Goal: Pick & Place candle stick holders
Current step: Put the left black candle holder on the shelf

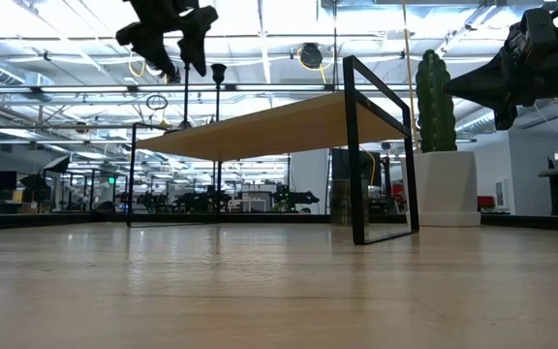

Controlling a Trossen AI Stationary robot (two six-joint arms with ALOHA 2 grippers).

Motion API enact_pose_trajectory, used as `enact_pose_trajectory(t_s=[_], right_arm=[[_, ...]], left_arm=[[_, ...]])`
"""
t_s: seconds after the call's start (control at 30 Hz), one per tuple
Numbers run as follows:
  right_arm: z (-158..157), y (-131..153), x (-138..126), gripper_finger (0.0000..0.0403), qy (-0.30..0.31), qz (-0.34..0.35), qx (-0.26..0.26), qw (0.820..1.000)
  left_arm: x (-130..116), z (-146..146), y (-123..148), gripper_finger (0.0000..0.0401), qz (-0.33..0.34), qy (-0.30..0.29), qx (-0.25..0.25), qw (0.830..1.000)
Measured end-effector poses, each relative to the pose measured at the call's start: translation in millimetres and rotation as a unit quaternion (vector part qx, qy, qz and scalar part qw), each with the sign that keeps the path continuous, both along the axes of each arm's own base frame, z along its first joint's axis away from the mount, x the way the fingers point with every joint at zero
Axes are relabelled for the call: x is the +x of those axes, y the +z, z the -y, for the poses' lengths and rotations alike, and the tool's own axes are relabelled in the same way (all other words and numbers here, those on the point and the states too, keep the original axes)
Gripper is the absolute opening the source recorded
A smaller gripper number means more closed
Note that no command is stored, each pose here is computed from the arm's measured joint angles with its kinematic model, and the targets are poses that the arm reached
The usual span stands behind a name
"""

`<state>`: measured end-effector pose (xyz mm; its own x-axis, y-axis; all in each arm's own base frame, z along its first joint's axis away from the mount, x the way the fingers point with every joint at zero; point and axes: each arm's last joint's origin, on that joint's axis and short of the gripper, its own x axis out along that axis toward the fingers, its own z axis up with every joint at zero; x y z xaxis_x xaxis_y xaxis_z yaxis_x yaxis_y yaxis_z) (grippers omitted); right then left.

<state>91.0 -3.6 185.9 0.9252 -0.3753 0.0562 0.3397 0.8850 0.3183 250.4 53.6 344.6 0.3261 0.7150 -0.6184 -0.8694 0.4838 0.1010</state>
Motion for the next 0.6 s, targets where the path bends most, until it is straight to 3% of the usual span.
enact_pose_trajectory(t_s=[0.17, 0.6], right_arm=[[0.0, 0.0, 0.0, 0.0004, 0.000, 0.000, 0.000, 1.000], [0.0, 0.0, 0.0, 0.0004, 0.000, 0.000, 0.000, 1.000]], left_arm=[[-1.0, -5.7, 0.2, 0.0327, -0.004, 0.006, 0.002, 1.000], [1.4, -6.3, 2.1, 0.0176, -0.006, -0.008, 0.017, 1.000]])
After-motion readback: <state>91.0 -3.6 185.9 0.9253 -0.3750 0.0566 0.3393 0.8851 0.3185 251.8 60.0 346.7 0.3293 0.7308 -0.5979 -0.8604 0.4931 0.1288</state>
